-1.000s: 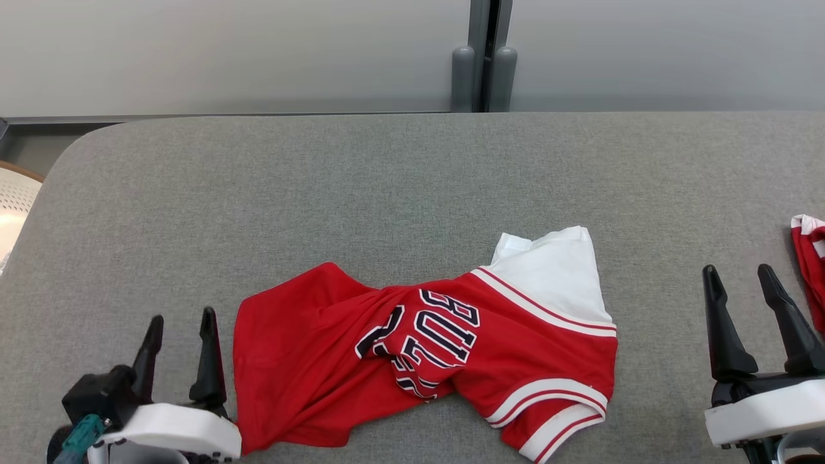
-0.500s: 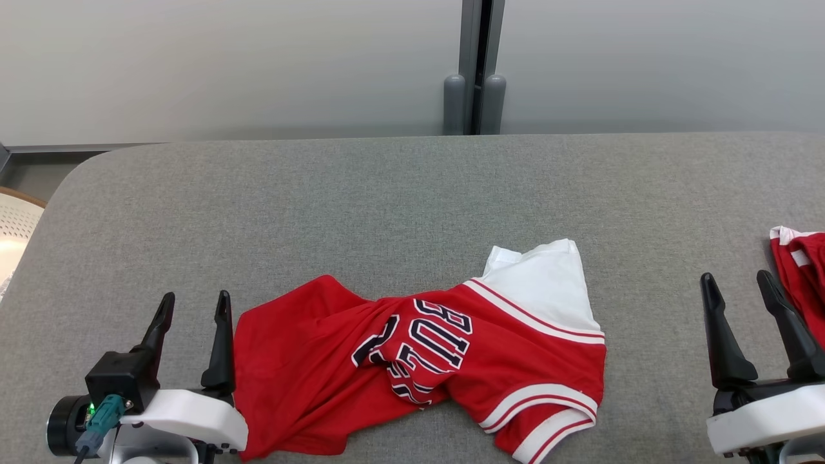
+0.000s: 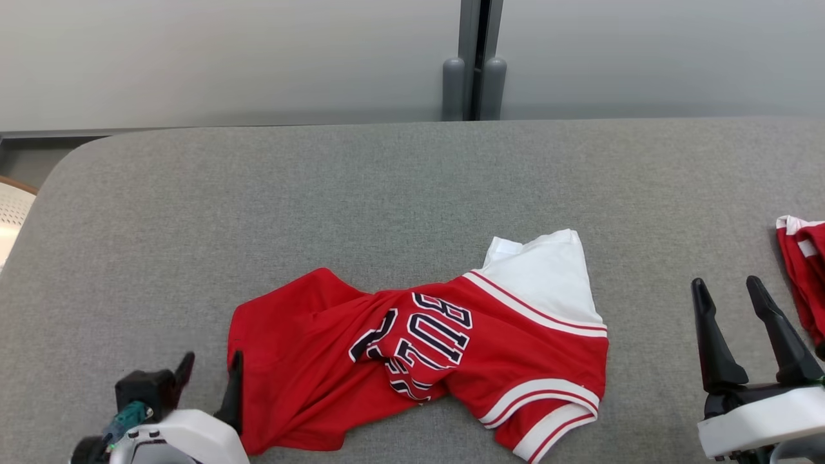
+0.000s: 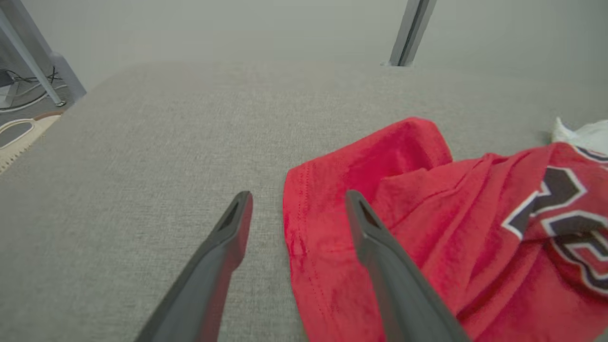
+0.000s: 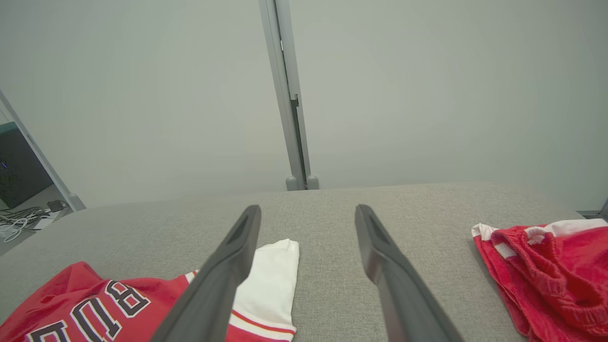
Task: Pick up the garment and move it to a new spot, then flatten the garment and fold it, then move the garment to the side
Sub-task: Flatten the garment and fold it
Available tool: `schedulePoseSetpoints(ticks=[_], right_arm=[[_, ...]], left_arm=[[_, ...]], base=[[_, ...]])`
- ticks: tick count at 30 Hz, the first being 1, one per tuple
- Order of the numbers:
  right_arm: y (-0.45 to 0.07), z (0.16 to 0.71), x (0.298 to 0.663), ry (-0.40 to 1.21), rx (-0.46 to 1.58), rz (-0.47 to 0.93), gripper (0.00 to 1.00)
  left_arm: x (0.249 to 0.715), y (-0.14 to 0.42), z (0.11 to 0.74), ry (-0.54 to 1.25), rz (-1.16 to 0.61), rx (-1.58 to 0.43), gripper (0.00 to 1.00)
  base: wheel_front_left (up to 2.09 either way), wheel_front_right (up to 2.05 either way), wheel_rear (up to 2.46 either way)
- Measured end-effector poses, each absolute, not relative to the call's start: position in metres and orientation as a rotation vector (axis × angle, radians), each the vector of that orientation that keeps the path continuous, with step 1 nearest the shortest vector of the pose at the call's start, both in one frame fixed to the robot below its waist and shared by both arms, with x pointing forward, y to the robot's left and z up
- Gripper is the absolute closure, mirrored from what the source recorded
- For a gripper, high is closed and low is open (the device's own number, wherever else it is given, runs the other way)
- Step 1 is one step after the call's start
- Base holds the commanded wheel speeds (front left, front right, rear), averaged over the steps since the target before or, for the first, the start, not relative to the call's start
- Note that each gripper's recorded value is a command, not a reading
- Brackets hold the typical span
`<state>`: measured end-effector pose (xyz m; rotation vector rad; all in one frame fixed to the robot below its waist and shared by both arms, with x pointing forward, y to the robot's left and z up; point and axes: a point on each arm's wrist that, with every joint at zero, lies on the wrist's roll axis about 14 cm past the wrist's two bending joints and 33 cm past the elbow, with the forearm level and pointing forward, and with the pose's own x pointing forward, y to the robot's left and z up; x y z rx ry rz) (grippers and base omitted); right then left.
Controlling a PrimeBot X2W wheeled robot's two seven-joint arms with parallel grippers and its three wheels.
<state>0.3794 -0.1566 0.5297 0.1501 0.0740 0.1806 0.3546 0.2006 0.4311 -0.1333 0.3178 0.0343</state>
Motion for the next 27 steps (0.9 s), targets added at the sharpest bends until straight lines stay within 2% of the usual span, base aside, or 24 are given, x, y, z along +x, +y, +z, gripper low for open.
schedulePoseSetpoints(ticks=[3, 9, 10, 11, 12, 13, 22, 27], right_arm=[[-0.155, 0.524, 0.382, 0.089, 0.162, 0.182, 0.0], [-0.159, 0.512, 0.384, 0.122, 0.172, 0.165, 0.0], [-0.159, 0.51, 0.384, 0.126, 0.172, 0.163, 0.0], [-0.16, 0.509, 0.384, 0.129, 0.173, 0.161, 0.0], [-0.161, 0.508, 0.385, 0.13, 0.175, 0.159, 0.0], [-0.163, 0.507, 0.385, 0.135, 0.175, 0.154, 0.0], [-0.19, 0.477, 0.4, 0.204, 0.152, 0.1, 0.0], [-0.188, 0.461, 0.429, 0.244, 0.139, 0.136, 0.0]], left_arm=[[0.347, 0.198, 0.396, 0.439, 0.03, -0.172, 0.0], [0.347, 0.194, 0.362, 0.554, 0.018, -0.215, 0.0], [0.347, 0.195, 0.358, 0.566, 0.02, -0.215, 0.03], [0.347, 0.195, 0.355, 0.575, 0.015, -0.214, 0.18], [0.349, 0.194, 0.353, 0.58, 0.008, -0.215, 0.81], [0.35, 0.193, 0.351, 0.585, 0.003, -0.216, 1.0], [0.365, 0.193, 0.344, 0.56, 0.016, -0.225, 1.0], [0.38, 0.192, 0.342, 0.541, 0.017, -0.234, 1.0]], base=[[0.0, 0.0, 0.0], [0.0, 0.0, 0.0], [0.0, 0.0, 0.0], [0.0, 0.0, 0.0], [0.0, 0.0, 0.0], [0.0, 0.0, 0.0], [0.0, 0.0, 0.0], [0.0, 0.0, 0.0]])
